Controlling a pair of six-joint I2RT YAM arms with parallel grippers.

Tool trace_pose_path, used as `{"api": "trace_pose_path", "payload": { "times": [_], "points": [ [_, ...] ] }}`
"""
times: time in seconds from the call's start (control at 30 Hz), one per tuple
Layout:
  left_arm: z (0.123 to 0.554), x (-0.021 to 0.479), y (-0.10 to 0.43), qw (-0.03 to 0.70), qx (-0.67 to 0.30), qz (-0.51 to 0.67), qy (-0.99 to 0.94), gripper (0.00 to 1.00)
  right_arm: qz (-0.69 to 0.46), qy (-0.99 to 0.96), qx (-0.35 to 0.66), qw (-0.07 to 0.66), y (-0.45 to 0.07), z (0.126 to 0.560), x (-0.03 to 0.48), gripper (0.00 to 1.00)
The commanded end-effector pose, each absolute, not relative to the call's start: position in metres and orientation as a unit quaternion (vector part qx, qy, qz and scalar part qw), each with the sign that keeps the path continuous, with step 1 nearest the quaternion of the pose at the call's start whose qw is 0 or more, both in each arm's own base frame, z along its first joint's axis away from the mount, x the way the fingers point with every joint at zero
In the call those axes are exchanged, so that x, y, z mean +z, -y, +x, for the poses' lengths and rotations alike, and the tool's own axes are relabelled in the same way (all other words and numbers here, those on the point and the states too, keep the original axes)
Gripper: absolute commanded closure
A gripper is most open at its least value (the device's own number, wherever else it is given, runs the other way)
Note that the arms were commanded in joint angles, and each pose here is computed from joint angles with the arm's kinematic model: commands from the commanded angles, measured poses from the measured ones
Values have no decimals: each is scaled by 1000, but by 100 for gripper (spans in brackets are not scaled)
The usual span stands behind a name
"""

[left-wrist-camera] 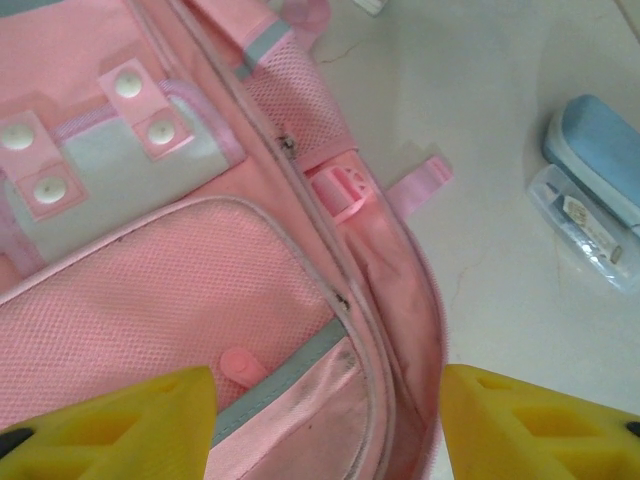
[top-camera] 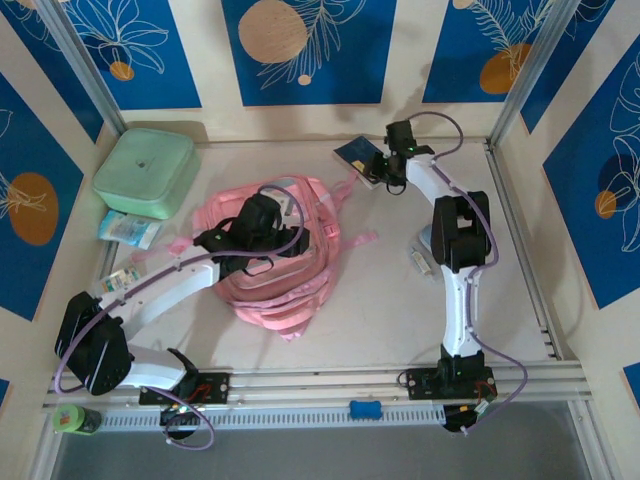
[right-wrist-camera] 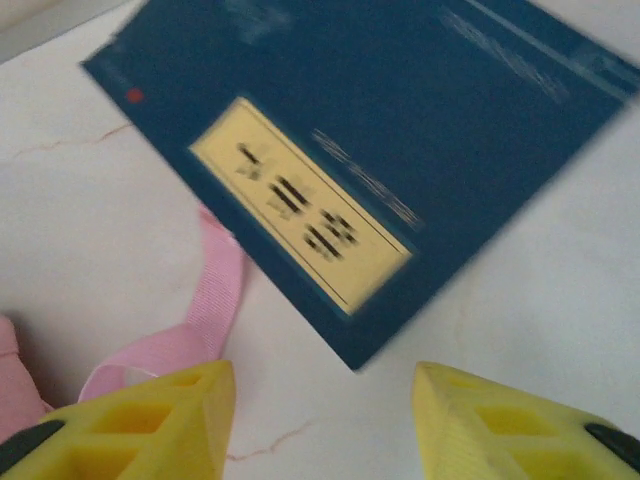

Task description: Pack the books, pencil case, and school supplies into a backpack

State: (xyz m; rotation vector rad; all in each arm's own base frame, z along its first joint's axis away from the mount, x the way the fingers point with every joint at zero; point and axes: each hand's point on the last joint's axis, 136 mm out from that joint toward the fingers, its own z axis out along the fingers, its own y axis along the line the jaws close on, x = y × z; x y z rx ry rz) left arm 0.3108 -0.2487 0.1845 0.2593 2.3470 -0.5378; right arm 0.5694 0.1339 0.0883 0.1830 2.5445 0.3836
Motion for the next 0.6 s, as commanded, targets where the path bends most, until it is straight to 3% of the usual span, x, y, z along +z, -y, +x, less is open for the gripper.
{"api": "trace_pose_path", "payload": {
  "times": [0.0, 0.33, 0.57],
  "points": [
    [317, 192, 237, 377, -201, 65, -902, 40, -65, -960, 75, 263, -141, 567, 73, 45],
    [317, 187, 227, 379, -204, 29, -902, 39, -145, -969, 16, 200, -138, 572, 49, 39],
    [317, 182, 227, 377, -212, 12, -901, 39, -171, -968, -34, 181, -128, 576, 34, 44]
  ]
}}
